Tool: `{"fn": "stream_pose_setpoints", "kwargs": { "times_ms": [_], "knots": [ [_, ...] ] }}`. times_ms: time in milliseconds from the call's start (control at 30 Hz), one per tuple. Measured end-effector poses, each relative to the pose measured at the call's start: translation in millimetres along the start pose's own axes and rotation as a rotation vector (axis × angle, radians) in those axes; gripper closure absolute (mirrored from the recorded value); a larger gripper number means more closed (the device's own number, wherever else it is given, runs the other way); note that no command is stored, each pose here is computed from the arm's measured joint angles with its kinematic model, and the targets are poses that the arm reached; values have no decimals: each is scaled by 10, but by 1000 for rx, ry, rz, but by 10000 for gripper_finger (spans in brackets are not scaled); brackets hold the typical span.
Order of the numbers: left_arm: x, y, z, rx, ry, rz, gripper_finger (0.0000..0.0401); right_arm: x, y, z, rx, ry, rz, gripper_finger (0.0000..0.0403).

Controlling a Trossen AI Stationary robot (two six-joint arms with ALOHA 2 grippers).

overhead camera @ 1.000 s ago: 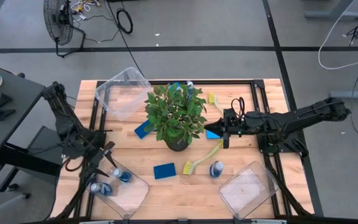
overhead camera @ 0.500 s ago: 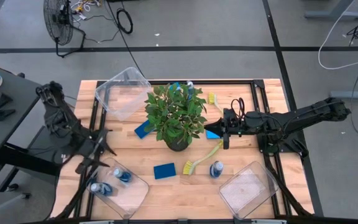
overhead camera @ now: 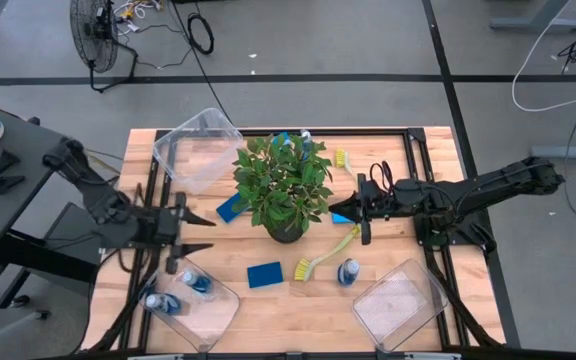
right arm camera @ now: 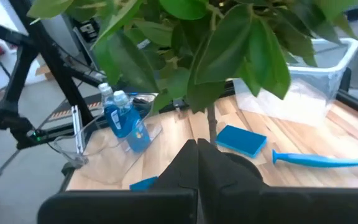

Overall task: Pick & Place Kitchen Sink Supplies
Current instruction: Put the blue liquid soap bottle into the bottom left transparent bin

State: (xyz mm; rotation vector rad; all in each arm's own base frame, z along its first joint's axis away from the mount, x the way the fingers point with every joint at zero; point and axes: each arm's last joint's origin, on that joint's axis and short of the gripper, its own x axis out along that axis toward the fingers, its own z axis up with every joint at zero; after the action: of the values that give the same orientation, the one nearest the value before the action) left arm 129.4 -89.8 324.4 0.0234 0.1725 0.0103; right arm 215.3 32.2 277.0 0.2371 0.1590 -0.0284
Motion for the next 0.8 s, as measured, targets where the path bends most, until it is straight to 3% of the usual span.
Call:
{"fn": "stream_pose_setpoints", "kwargs": {
  "times_ms": [167, 500, 800],
  "knots": [
    [186, 36, -46, -67, 61, -29, 177, 0, -2, 0, -18, -1, -4, 403],
    [358, -88, -152, -86, 187, -277, 180, -1, 9, -31, -23, 38, 35, 403],
    [489, -227, -277, -136, 314, -428, 265, -2, 7, -36, -24, 44, 33, 403]
  ]
}}
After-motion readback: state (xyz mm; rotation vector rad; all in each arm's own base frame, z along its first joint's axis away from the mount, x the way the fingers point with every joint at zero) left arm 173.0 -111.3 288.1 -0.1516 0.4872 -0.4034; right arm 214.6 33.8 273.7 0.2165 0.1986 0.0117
